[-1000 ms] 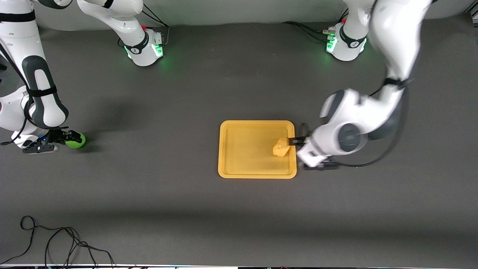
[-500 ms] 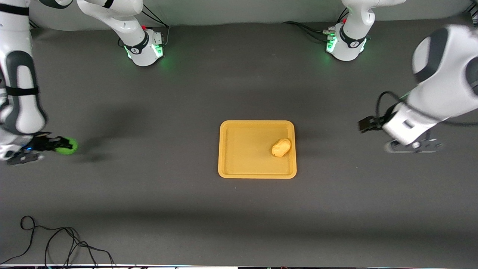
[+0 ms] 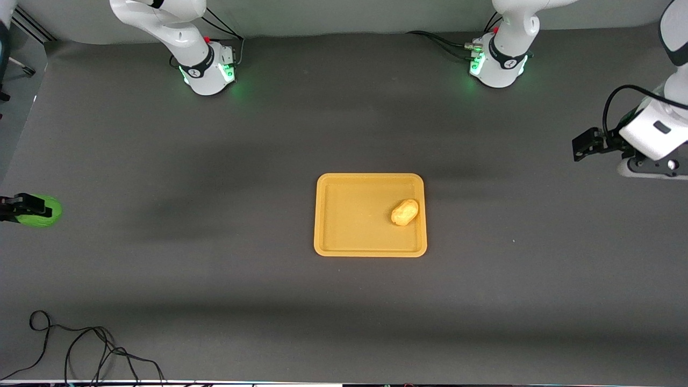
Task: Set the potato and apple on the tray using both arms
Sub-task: 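Carry the green apple with the right gripper over the tray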
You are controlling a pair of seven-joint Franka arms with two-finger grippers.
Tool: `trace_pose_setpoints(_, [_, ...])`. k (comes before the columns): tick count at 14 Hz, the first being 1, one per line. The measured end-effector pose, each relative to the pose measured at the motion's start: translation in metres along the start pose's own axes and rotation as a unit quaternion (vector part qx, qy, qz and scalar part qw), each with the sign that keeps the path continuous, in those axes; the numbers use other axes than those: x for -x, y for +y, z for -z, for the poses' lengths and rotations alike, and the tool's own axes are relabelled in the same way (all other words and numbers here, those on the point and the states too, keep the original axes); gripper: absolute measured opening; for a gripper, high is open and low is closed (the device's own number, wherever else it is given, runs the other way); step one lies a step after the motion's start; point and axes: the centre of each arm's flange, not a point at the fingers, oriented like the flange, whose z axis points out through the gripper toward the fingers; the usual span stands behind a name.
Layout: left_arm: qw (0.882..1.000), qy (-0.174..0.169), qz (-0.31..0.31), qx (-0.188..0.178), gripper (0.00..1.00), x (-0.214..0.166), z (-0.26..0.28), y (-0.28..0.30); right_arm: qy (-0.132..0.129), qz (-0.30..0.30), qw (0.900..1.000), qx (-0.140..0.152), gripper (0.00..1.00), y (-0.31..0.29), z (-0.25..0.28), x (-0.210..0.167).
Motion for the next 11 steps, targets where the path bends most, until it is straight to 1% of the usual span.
trace_pose_setpoints(3, [1.000, 0.017, 0.010, 0.006, 1.00, 0.002, 0.005, -0.006, 0.007, -0.015, 1.000, 0.008, 0.64, -0.096, 0.012, -0.031])
trace_pose_setpoints(5, [0.999, 0.029, 0.024, 0.015, 1.00, -0.004, 0.018, -0.020, 0.015, -0.039, 0.999, 0.007, 0.64, -0.177, 0.018, -0.046])
trace_pose_setpoints(8, [0.999, 0.025, 0.029, 0.024, 1.00, -0.017, 0.031, -0.030, 0.027, -0.097, 0.995, 0.003, 0.64, -0.332, 0.018, -0.053])
trace_pose_setpoints(11, [0.999, 0.014, 0.028, 0.029, 1.00, -0.024, 0.023, -0.032, 0.054, -0.169, 0.984, -0.003, 0.64, -0.505, -0.019, -0.046])
